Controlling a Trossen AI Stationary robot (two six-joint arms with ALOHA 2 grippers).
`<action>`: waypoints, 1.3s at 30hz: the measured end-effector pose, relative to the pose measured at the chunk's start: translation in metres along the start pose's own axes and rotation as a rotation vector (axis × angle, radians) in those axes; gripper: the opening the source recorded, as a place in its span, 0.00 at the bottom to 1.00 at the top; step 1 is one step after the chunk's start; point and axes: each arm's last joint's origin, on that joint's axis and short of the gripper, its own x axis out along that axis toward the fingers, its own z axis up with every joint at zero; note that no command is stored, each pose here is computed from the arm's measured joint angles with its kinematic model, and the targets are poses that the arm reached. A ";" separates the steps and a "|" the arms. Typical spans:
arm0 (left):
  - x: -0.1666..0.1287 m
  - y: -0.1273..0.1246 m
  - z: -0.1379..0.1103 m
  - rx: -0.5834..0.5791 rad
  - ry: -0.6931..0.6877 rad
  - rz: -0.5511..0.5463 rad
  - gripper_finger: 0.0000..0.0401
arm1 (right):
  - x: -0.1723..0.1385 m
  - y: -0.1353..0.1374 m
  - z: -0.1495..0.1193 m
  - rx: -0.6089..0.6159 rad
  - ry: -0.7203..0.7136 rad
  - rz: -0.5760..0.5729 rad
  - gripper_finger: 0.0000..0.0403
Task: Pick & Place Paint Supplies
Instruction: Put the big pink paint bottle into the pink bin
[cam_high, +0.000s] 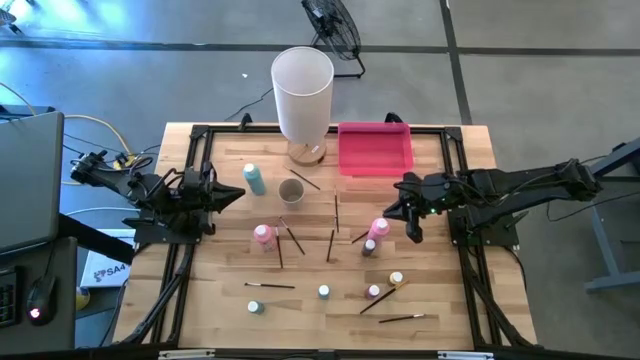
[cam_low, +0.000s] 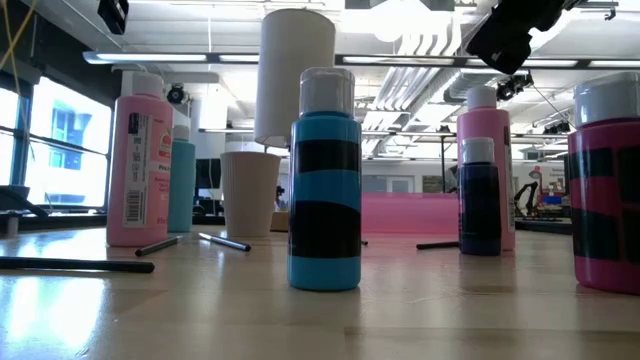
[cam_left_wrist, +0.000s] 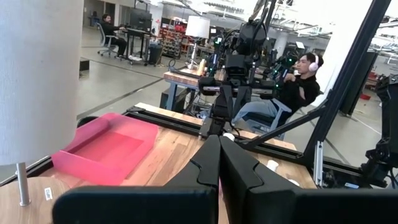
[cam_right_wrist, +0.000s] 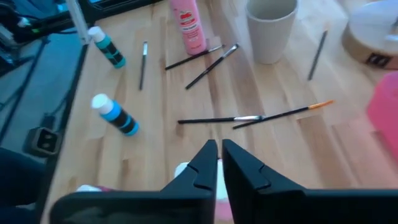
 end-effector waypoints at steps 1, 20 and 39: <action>0.000 0.000 0.000 0.000 0.000 0.000 0.00 | 0.000 0.000 0.000 -0.008 -0.004 -0.012 0.09; 0.000 0.000 -0.001 0.006 0.008 0.005 0.00 | 0.000 0.000 0.000 -0.039 0.004 0.011 0.66; 0.000 0.000 -0.002 0.014 0.018 0.006 0.00 | 0.000 0.001 0.003 -0.037 -0.026 0.019 0.64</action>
